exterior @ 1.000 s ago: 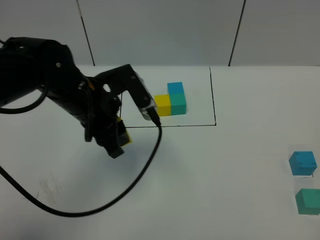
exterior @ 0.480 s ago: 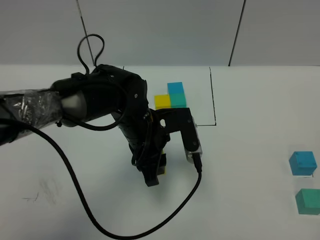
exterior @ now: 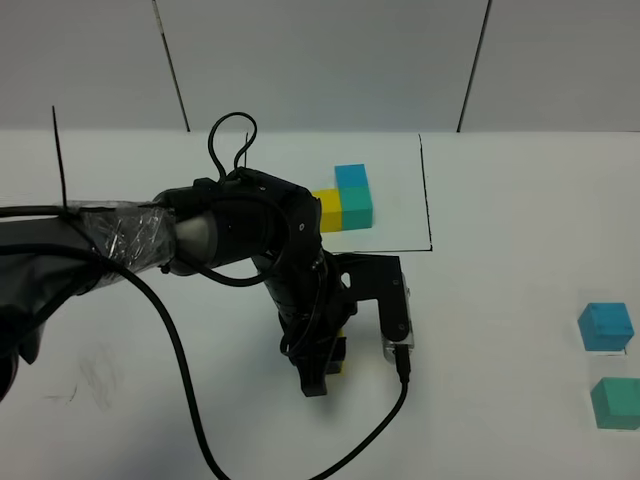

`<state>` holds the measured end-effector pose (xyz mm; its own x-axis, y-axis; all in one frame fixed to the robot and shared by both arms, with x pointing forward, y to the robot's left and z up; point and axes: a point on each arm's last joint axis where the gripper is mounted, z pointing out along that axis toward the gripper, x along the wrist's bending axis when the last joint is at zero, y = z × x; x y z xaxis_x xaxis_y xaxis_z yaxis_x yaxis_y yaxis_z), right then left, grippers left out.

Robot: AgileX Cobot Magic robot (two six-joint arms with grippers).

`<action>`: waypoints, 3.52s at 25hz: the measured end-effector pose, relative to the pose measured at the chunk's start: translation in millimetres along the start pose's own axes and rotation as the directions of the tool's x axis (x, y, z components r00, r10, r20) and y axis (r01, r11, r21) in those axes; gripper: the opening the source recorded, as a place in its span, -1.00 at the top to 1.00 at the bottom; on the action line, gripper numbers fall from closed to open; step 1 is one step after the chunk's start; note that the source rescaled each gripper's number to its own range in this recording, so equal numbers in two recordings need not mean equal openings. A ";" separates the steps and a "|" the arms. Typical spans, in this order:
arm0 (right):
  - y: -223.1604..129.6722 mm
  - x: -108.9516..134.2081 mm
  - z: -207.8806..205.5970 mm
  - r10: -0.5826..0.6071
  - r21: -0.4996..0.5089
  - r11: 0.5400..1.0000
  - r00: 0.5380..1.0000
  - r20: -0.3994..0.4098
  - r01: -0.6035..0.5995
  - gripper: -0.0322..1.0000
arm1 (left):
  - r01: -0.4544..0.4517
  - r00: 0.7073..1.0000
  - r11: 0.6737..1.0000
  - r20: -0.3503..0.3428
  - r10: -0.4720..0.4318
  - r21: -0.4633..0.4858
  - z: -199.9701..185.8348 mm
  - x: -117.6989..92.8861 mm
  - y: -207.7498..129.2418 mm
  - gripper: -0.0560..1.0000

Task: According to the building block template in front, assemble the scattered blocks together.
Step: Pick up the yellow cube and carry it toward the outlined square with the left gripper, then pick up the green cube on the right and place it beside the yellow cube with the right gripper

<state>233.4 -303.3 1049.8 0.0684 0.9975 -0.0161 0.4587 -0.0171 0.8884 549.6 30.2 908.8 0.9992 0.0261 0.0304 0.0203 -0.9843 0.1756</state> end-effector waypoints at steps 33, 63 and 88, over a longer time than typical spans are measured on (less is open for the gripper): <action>0.0 0.0 0.0 0.000 0.000 1.000 1.000 0.000 0.000 0.93 | -0.019 0.999 1.000 -0.027 0.019 -0.006 -43.3 -5.2 0.9 -0.91; 0.0 0.0 0.0 0.000 0.000 1.000 1.000 0.000 0.000 0.92 | 0.306 0.419 0.713 -0.583 -0.696 -0.631 -407.3 -210.5 -192.5 -0.91; 0.0 0.0 0.0 0.000 0.000 1.000 1.000 0.000 0.000 0.92 | 0.356 0.351 0.545 -0.432 -0.831 -0.759 -320.6 -327.4 -231.7 -0.70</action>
<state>233.4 -303.3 1049.8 0.0684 0.9975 -0.0161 0.4587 -0.0171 0.8884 206.6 305.7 1173.6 0.3185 0.9027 0.2894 0.3408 -0.3939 0.8536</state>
